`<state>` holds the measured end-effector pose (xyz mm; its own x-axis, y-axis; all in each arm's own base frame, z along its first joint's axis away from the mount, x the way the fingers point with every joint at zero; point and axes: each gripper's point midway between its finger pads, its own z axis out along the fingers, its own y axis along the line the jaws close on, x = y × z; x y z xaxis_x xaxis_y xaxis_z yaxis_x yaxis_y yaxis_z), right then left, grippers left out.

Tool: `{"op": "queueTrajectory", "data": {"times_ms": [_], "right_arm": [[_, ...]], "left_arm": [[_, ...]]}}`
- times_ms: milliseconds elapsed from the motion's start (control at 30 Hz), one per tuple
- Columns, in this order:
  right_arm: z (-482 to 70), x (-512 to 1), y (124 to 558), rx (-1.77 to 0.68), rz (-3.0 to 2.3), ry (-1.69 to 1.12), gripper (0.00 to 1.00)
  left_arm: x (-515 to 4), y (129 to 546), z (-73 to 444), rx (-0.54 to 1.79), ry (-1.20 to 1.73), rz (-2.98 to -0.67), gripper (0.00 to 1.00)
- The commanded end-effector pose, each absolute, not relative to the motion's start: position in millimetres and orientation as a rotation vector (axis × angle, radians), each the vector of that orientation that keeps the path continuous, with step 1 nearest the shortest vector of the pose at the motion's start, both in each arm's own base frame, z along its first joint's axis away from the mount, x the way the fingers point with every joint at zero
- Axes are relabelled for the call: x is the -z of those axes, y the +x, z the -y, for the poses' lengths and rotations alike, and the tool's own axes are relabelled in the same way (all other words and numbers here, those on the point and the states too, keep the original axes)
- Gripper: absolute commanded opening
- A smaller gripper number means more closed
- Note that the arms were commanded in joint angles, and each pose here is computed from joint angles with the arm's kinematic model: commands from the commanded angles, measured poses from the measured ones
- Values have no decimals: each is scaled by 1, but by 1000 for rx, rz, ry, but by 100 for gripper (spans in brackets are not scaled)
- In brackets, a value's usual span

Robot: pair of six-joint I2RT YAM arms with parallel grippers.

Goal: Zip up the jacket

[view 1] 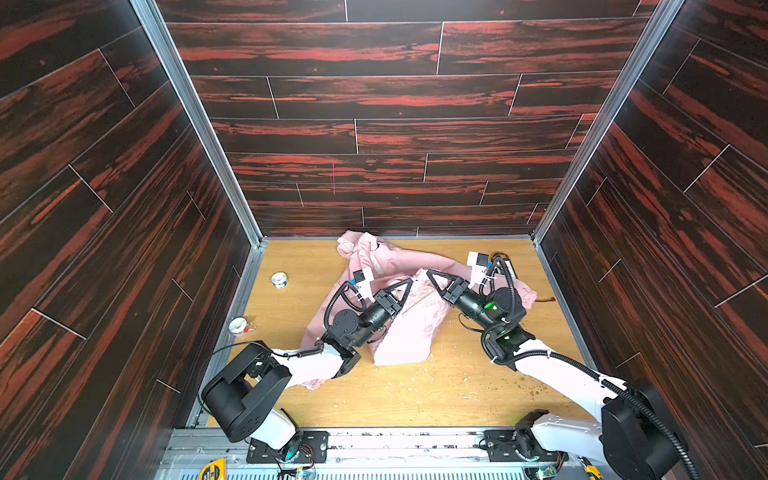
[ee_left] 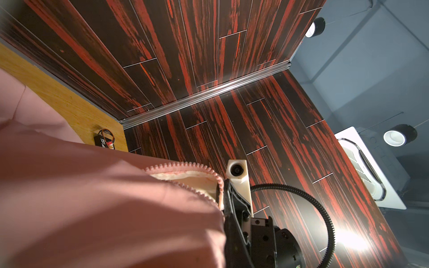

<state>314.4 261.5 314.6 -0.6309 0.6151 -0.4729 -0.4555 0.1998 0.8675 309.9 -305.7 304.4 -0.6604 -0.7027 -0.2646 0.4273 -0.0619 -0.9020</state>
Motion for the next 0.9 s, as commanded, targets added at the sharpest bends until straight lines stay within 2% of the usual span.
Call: {"op": "queueTrajectory", "data": {"times_ms": [0,867], "right_arm": [[-261,-344,319,-1600,-1510,172,0],[-283,-360,316,-1532,-1469,198,0]], "left_arm": [[-352,302,292,1896,-304,-1258,0],[-365,303,289,1892,-305,-1215,0]]}}
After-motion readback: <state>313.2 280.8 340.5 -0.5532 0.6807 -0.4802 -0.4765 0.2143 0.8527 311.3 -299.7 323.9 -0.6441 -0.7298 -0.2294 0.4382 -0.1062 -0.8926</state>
